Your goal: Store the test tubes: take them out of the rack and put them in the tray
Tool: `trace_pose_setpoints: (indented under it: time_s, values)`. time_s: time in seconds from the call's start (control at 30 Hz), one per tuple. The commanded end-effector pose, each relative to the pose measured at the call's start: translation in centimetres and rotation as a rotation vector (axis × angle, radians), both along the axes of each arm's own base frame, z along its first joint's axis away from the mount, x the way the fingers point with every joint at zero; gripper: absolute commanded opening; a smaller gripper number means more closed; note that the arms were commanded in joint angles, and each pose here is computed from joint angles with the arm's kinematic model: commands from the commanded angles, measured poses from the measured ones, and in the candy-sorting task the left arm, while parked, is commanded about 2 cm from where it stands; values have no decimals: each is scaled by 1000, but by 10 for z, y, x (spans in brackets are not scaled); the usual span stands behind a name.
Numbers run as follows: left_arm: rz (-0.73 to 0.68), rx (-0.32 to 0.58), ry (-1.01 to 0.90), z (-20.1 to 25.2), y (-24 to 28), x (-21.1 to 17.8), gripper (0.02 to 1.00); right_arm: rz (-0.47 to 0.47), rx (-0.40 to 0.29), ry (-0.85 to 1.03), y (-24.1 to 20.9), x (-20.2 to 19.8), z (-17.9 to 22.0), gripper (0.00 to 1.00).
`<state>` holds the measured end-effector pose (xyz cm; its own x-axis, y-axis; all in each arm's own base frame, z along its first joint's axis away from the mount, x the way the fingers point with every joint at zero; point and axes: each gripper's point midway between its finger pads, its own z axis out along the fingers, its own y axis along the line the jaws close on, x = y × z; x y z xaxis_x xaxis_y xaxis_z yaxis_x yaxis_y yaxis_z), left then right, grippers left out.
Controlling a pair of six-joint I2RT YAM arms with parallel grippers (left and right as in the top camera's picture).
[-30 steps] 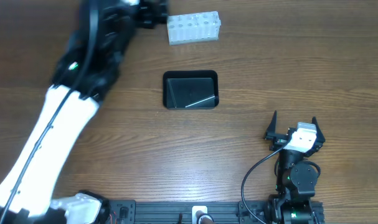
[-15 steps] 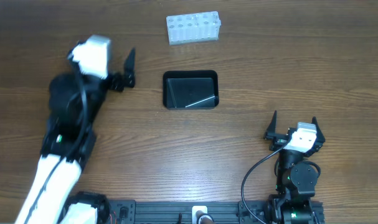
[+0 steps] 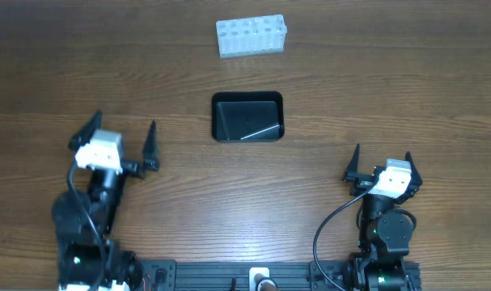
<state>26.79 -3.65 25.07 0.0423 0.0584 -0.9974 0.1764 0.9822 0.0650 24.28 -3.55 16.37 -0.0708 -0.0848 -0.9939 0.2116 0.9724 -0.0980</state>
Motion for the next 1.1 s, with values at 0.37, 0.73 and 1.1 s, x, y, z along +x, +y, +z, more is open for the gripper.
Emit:
trace_pose_setpoints:
  time_s: [0.37, 0.73, 1.1]
  values:
    - [-17, 16, 48, -80, -1, -24, 1000, -18, -1, 2, -3, -1, -2, 993]
    - [-17, 18, 94, -92, -1, -25, 1000, -18, -2, 2, -3, -1, -2, 991]
    - [-17, 18, 94, -91, -1, -25, 1000, -18, -2, 2, -3, -1, -2, 991]
